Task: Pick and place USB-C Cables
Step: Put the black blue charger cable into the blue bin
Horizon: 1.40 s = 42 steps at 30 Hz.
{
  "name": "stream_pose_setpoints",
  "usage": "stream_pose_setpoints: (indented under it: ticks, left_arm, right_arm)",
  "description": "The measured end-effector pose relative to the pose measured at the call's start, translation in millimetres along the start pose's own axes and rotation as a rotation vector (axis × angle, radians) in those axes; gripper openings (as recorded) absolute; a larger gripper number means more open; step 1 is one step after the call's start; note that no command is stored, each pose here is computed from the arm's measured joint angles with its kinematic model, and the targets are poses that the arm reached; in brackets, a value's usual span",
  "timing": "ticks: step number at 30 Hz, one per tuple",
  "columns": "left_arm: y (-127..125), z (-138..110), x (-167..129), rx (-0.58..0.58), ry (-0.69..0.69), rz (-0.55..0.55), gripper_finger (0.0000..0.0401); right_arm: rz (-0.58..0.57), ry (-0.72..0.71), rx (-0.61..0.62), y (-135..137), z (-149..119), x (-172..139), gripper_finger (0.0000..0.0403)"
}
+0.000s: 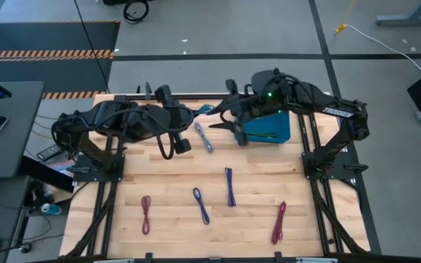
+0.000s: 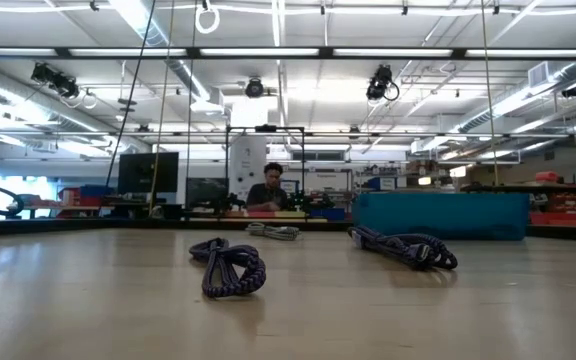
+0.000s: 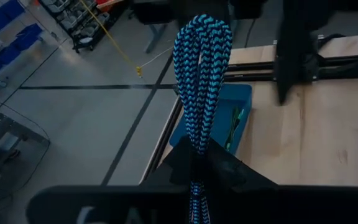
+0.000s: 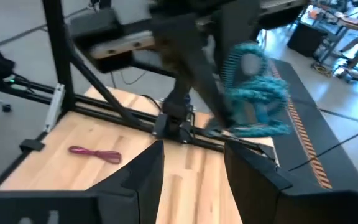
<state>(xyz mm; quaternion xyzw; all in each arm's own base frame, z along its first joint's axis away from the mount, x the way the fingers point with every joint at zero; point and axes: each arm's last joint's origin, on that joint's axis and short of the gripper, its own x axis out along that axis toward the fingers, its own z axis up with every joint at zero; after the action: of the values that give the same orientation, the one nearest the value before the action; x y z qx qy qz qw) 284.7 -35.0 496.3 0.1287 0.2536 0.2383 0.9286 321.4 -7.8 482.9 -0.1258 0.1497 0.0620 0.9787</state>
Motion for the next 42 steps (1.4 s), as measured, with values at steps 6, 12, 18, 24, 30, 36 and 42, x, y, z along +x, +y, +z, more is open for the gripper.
stream_pose_setpoints:
  ticks: [6, 12, 18, 24, 30, 36, 42]
  left_arm:
    - [-2.0, 0.4, -0.6, -0.018, -0.005, -0.048, 0.002]
    - [-2.8, 0.8, -1.2, -0.02, -0.009, -0.05, 0.002]
    - [-4.8, 0.6, 1.5, -0.017, -0.003, -0.052, 0.002]
    - [-4.8, 0.8, 1.5, -0.018, -0.004, -0.052, 0.002]
    - [-4.8, 0.6, 1.5, -0.017, -0.003, -0.052, 0.002]
    - [-5.0, 0.9, 1.6, -0.001, -0.006, -0.052, 0.0069]
    - [-4.8, 6.8, 1.1, 0.017, -0.059, -0.047, 0.0134]
  right_arm:
    - [-0.036, -0.049, -0.038, -7.4, 3.5, -0.3, 0.0174]
    - [-0.038, -0.06, -0.038, -10.1, 3.8, -0.7, 0.0174]
    - [-0.035, -0.085, -0.044, -8.3, 6.7, -0.7, 0.0173]
    - [-0.01, -0.107, -0.047, -7.8, 8.2, -0.9, 0.0166]
    - [-0.006, -0.097, -0.045, -7.5, 7.3, -0.8, 0.01]
    - [-0.001, -0.065, -0.06, -6.7, 4.6, -0.9, 0.0033]
    - [-0.093, 0.023, -0.074, -10.8, -2.4, -0.5, 0.0033]
